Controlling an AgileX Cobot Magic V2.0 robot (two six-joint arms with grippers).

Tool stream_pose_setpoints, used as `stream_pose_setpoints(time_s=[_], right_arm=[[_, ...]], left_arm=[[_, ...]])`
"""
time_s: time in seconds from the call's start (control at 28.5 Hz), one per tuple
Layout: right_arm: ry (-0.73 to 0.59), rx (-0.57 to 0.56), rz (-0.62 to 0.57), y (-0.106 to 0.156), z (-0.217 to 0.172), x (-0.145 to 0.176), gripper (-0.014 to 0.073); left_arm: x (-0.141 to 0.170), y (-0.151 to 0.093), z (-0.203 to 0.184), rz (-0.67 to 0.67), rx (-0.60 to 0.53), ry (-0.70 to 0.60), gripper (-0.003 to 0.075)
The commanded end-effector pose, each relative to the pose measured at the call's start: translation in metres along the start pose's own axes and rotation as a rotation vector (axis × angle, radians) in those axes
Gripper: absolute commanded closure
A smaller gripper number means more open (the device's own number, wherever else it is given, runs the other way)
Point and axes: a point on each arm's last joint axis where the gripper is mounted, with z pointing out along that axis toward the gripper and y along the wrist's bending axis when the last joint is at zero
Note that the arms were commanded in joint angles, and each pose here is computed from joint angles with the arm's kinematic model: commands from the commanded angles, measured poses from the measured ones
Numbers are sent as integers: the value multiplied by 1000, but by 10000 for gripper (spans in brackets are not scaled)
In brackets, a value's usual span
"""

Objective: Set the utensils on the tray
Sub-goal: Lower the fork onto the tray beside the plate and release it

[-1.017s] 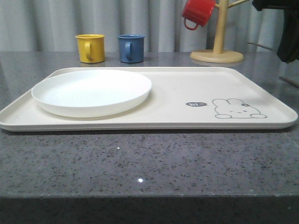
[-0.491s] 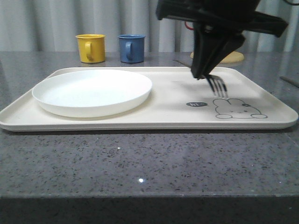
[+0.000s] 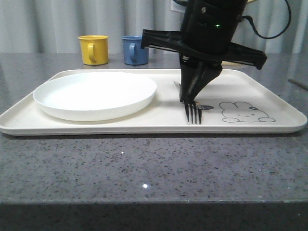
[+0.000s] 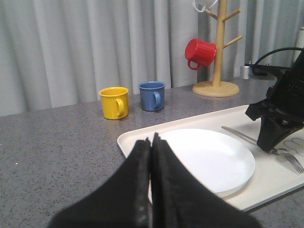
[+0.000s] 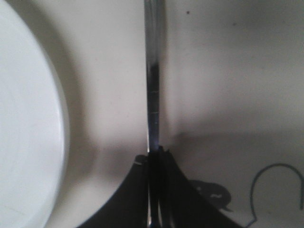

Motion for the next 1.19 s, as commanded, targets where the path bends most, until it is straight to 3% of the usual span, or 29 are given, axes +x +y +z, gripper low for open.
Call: stream_pose_setpoints(time_s=[0.0, 0.25, 0.56, 0.77, 1.16], right_arm=[[-88, -61, 2, 7, -25, -10, 545], [-104, -83, 8, 9, -31, -11, 293], [-186, -65, -99, -1, -83, -25, 277], [-185, 22, -122, -47, -108, -32, 277], [-117, 198, -49, -168, -110, -26, 277]], left_arm=[[-15, 2, -1, -25, -12, -101, 738], [-15, 2, -1, -25, -12, -101, 738], [-15, 2, -1, -25, -12, -101, 738], [-15, 2, -1, -25, -12, -101, 738], [-15, 2, -1, -25, -12, -101, 738]])
